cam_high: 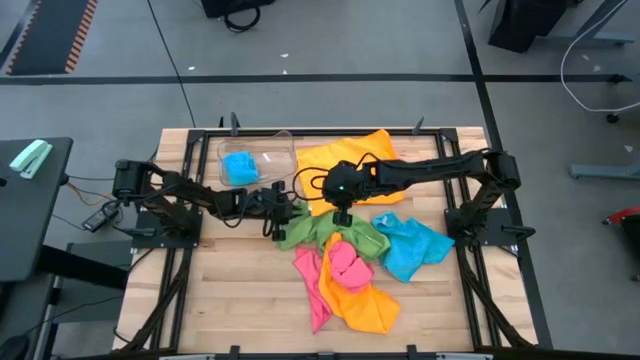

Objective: Fold microfiber towels
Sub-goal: Fold the top orange microfiber towel

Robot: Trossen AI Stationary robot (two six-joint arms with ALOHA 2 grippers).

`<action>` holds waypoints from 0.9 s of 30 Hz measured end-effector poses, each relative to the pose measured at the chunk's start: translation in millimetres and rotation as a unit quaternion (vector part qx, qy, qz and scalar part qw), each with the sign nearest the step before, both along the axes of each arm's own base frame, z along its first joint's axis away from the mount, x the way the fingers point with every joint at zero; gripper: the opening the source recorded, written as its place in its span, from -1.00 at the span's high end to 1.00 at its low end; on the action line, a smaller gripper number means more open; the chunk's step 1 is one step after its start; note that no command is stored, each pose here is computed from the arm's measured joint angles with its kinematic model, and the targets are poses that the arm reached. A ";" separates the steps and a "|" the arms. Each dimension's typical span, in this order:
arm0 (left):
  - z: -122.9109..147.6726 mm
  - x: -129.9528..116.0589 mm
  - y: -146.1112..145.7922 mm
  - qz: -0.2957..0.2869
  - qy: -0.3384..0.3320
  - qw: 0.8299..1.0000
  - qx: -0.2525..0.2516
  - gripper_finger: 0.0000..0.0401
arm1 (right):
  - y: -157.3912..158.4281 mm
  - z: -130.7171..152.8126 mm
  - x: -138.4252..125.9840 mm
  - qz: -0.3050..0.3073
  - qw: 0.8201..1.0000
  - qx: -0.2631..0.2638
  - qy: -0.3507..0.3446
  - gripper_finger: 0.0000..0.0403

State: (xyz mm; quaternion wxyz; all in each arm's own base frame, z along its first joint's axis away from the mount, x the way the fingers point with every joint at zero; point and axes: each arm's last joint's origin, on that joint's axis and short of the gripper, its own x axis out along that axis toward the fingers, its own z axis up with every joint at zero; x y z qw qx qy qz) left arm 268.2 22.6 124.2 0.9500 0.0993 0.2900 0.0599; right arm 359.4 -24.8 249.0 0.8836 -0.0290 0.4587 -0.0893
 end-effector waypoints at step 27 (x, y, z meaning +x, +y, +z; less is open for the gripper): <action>-5.5 -3.2 -3.4 -0.002 0.050 0.999 -0.007 0.47 | 14.8 -93.7 39.1 0.041 0.997 -0.042 -0.050 0.16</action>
